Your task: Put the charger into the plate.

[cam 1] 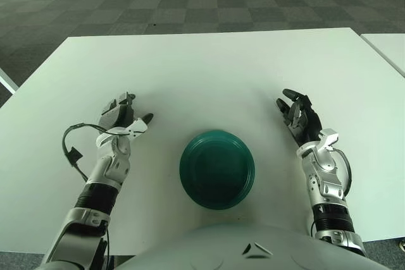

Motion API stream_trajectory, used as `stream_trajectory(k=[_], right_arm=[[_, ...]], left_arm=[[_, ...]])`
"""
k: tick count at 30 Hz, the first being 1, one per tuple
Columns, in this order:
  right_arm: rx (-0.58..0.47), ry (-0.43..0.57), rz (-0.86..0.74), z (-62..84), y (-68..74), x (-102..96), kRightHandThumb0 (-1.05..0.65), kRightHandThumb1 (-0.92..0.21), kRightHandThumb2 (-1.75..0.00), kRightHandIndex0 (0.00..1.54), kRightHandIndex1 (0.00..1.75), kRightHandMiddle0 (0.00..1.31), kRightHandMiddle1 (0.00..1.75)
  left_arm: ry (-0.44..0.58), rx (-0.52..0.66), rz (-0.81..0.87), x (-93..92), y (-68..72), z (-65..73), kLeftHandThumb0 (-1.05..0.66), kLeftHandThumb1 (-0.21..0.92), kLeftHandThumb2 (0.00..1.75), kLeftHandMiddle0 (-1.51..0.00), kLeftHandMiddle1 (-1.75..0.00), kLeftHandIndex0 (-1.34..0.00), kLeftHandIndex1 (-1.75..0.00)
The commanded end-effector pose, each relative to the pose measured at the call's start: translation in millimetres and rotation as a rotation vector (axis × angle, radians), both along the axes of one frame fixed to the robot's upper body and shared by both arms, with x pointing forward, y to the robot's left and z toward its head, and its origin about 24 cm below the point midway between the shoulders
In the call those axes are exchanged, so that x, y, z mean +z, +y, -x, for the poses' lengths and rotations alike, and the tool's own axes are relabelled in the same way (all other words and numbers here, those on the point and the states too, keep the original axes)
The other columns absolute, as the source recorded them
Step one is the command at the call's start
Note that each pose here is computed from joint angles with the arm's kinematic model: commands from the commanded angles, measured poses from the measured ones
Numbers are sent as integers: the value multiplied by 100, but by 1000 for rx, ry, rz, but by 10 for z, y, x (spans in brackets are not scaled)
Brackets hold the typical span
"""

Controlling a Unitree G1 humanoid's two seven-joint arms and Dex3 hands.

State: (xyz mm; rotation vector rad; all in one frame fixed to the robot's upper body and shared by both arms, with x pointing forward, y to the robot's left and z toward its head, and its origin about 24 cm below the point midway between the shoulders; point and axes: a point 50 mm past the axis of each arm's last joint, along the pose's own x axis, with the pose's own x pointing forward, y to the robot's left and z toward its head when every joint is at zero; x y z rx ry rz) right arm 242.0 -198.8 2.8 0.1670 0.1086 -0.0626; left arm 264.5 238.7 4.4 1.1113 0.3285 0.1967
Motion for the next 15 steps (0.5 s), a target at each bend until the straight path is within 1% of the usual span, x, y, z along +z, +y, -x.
stream_trajectory(k=[1, 6, 15], right_arm=[[-17, 172, -32, 166, -20, -301, -69, -92, -82, 33, 11, 0, 102], [-17, 173, -32, 160, -28, -302, -69, -92, -82, 33, 11, 0, 102], [-17, 173, -32, 138, -47, -297, -69, -92, -82, 33, 11, 0, 102]], left_arm=[[80, 22, 32, -203, 13, 89, -105, 92, 59, -25, -13, 0, -92], [88, 41, 35, -281, 40, 118, -105, 92, 57, -24, -13, 0, -96], [140, 88, 54, -479, 160, 188, -105, 92, 61, -23, -13, 0, -97]])
